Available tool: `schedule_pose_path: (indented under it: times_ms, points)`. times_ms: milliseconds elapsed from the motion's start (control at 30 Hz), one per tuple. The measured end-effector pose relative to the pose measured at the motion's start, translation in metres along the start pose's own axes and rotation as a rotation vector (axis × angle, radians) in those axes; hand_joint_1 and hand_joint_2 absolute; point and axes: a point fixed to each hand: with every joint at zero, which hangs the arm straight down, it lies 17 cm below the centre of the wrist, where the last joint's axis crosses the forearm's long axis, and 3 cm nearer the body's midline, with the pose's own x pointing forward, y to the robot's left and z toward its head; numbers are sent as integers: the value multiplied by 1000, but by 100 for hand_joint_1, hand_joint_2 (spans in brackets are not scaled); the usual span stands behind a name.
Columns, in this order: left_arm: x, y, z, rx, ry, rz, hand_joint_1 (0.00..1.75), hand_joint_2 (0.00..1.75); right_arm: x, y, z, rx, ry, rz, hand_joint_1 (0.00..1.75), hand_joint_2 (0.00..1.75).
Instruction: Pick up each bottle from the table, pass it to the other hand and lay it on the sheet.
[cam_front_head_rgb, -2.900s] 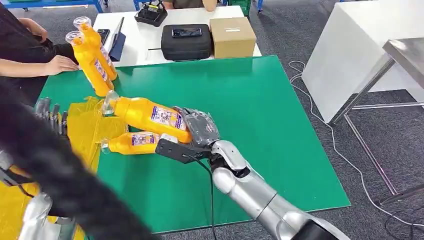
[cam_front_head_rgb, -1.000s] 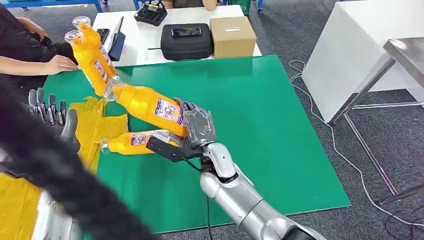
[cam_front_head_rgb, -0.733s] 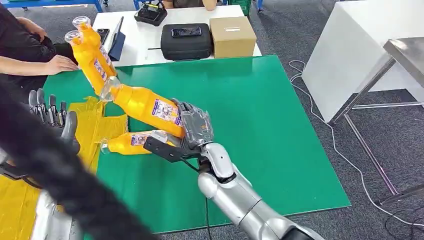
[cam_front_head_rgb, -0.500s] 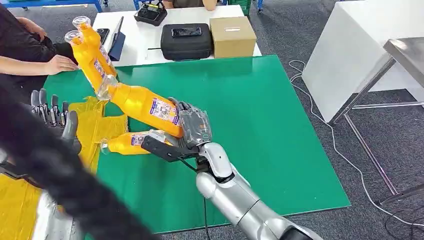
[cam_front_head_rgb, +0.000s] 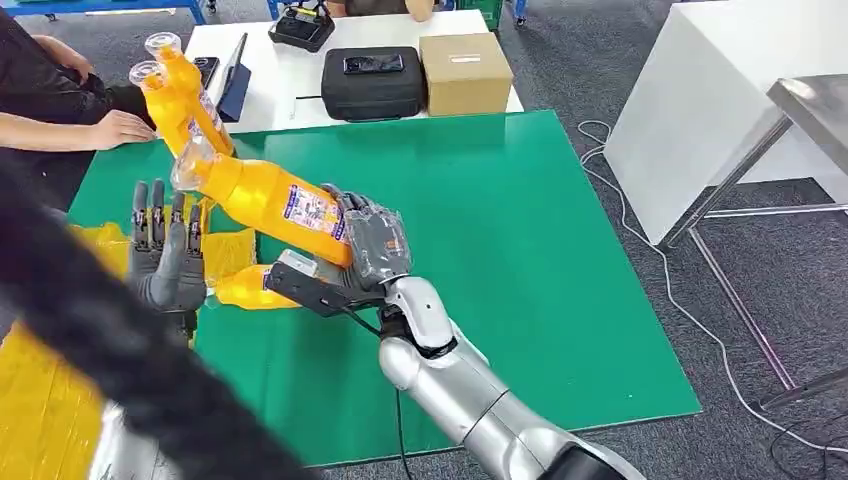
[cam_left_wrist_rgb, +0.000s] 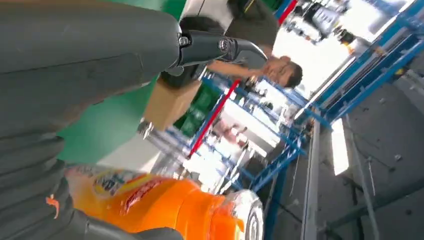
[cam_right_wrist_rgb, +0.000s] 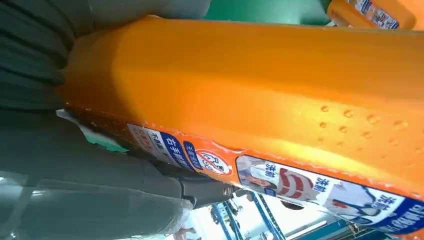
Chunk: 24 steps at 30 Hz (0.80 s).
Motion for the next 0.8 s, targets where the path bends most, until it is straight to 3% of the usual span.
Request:
schedule_pose_path:
  times_ms: [300,800]
  points:
    - [-27,-26,0,-47,59,32,0,175,6,7,-6,24,7,35,175,175]
    - [-26,-35,-6,-41,14,-36,0,175,22,34,-11,114,10,67,175,175]
